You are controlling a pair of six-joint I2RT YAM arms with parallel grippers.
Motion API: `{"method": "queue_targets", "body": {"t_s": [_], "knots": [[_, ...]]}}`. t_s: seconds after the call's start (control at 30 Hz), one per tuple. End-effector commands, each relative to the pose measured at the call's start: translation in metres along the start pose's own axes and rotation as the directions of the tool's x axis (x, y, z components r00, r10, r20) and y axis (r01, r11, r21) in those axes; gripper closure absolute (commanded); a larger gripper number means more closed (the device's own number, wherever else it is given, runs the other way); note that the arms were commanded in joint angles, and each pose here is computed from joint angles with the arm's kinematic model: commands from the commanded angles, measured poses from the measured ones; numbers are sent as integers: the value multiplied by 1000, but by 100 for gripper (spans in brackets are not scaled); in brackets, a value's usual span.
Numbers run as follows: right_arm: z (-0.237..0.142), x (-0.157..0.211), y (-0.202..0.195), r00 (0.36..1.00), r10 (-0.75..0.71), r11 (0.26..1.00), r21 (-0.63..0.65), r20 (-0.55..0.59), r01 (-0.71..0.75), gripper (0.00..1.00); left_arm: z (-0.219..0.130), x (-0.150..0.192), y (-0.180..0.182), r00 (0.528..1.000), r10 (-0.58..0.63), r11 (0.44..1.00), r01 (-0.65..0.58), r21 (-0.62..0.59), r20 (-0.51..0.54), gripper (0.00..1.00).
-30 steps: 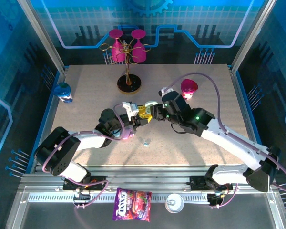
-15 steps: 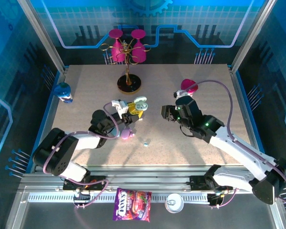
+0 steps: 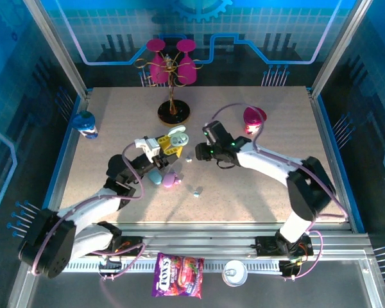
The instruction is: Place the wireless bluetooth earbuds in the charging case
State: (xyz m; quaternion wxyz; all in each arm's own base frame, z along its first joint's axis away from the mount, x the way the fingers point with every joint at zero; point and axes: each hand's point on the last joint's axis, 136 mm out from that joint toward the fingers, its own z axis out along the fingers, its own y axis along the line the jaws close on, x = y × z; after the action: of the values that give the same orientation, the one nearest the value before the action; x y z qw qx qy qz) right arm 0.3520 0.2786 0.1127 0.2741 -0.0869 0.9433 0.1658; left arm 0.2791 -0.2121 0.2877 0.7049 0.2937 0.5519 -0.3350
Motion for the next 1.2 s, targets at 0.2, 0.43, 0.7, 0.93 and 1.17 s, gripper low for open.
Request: {"method": "queue_targets", "body": {"t_s": [0.2, 0.43, 0.7, 0.93, 1.17], "knots": [[52, -4, 31, 937, -295, 953, 8, -187, 301, 61, -18, -34, -2, 998, 56, 997, -56, -58, 4, 73], [71, 8, 37, 845, -424, 887, 41, -327, 461, 65, -20, -41, -6, 999, 54, 997, -54, -49, -1, 73], [79, 16, 37, 761, -496, 804, 108, -419, 584, 67, -19, -36, -6, 998, 58, 997, -58, -46, -16, 73], [93, 26, 36, 702, -525, 752, 124, -482, 647, 68, -18, -34, -7, 998, 56, 998, -57, -40, -23, 73], [101, 29, 36, 678, -534, 731, 127, -505, 670, 69, -18, -32, -6, 998, 56, 998, -57, -39, -26, 73]]}}
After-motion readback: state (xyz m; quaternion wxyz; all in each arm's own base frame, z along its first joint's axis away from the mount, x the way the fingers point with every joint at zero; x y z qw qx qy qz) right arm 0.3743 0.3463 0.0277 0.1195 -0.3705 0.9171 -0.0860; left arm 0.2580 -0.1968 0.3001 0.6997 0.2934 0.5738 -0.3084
